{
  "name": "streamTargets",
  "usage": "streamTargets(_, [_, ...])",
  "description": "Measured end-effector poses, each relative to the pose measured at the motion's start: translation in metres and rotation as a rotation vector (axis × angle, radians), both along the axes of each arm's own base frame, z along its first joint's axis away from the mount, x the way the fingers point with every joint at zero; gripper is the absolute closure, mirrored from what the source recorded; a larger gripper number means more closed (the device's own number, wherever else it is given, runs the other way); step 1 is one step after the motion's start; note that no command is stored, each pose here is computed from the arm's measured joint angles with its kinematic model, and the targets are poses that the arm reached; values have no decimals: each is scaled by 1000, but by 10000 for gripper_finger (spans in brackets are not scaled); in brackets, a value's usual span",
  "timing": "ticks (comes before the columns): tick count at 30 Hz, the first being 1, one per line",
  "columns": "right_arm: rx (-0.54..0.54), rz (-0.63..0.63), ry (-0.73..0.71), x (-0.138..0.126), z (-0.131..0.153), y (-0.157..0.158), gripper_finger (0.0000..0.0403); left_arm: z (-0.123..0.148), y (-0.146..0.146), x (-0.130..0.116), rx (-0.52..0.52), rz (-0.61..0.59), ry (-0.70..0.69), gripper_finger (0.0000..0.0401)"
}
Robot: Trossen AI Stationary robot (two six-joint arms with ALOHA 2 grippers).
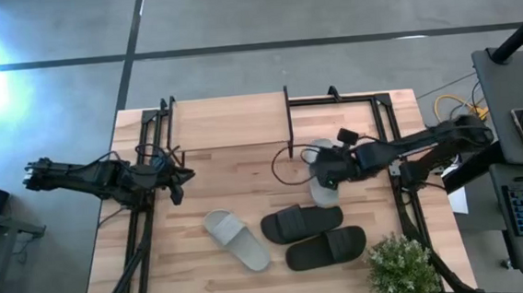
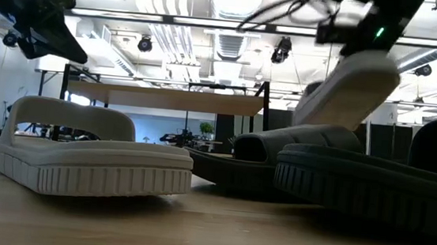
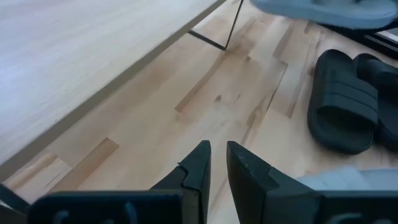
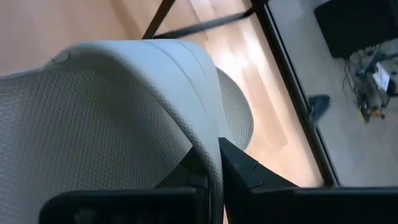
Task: Pick and place slides into the shelf
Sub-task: Put the top gray slides on the shelf
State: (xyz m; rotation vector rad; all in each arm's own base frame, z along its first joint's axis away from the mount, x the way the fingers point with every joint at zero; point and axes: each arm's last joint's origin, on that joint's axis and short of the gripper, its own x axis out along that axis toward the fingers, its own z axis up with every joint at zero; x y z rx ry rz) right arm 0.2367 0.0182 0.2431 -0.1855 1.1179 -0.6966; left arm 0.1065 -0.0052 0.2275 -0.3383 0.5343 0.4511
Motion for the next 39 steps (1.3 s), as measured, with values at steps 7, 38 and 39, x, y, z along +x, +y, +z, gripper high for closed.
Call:
streamTargets(7, [-67,86,-198,25,56,43,390,0,0,0,9,-6,5,363])
streamTargets(38, [-280,54,-281,265,57,-133,390,21,6,-42,9,-74,-159,364])
streamTargets(39, [-281,45,-305,266,57,-136,390,21,6,-42,11,-75,-161,364])
